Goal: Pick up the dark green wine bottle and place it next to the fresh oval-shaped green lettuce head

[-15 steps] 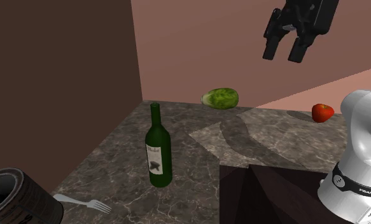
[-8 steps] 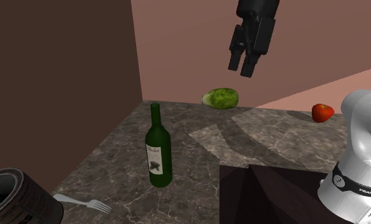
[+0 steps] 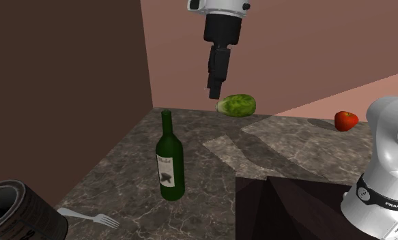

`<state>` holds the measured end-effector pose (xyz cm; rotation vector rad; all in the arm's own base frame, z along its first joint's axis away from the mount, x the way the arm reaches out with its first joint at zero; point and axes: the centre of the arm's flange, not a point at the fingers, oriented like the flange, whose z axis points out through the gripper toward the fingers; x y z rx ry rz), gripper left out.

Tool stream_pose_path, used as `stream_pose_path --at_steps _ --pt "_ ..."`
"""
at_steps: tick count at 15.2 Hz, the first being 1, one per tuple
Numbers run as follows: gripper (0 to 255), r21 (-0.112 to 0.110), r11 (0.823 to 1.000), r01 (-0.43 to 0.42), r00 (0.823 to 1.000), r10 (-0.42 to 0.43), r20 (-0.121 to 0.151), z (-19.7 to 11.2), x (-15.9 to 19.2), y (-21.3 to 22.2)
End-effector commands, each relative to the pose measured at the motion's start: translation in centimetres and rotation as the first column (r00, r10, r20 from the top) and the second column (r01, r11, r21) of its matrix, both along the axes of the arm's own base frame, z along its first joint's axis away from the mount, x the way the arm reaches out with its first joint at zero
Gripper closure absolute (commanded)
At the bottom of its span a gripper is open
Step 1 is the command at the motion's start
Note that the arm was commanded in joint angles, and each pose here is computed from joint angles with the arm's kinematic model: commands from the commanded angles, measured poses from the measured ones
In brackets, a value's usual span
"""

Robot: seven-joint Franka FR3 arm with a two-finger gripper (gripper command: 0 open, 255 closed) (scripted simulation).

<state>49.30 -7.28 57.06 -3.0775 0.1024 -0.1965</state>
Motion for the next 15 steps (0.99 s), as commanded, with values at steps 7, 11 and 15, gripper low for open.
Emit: stream_pose_path --at_steps 7,11,15 --pt "0 -0.038 0.999 0.021 0.998 -0.024 -0.058 -4.9 8.9 -4.5" --pt "0 -0.055 0.998 0.03 0.996 -0.034 -0.083 -7.1 12.5 -6.6" --pt "0 -0.055 0.998 0.03 0.996 -0.034 -0.083 -9.2 12.6 -6.6"
